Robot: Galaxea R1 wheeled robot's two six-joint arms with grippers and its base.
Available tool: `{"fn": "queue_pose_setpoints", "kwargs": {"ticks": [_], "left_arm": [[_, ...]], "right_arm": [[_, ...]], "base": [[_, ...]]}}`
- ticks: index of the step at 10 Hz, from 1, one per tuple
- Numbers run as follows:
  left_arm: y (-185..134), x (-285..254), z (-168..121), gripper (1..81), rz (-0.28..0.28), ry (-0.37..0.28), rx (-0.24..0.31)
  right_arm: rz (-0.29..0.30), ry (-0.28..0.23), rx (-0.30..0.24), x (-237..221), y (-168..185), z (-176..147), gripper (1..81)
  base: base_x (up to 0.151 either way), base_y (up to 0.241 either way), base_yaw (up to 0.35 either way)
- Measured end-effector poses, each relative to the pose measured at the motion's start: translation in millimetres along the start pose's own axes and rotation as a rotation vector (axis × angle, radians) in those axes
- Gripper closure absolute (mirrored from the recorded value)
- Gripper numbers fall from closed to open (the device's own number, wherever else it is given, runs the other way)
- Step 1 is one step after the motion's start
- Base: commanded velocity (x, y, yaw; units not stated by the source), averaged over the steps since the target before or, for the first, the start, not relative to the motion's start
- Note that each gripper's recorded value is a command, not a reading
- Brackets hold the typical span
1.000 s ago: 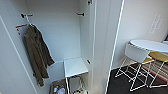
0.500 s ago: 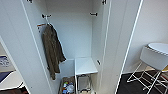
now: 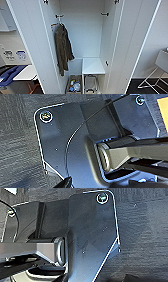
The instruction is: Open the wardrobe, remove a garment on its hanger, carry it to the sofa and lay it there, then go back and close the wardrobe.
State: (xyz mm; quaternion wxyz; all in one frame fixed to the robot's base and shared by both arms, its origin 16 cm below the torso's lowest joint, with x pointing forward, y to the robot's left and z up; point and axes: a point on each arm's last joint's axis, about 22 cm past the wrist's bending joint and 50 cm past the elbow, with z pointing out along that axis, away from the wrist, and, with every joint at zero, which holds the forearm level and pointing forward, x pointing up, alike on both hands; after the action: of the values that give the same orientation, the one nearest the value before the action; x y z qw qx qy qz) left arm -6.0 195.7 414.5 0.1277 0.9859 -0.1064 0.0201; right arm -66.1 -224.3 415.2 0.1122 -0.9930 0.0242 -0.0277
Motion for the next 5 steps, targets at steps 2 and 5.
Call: {"fn": "queue_pose_setpoints", "kwargs": {"ticks": [2,5], "left_arm": [[-2.3,4.5,-0.3,1.0,0.002,0.005,0.003],[-0.1,2.0,0.1,1.0,0.001,0.002,0.000]], "right_arm": [[0.001,-0.008,0.005,-5.1,-3.2,0.0,1.0],[0.000,-0.003,0.003,-1.1,-1.4,0.1,1.0]], "base": [[0.000,0.000,0.099],[0.000,0.000,0.000]]}}
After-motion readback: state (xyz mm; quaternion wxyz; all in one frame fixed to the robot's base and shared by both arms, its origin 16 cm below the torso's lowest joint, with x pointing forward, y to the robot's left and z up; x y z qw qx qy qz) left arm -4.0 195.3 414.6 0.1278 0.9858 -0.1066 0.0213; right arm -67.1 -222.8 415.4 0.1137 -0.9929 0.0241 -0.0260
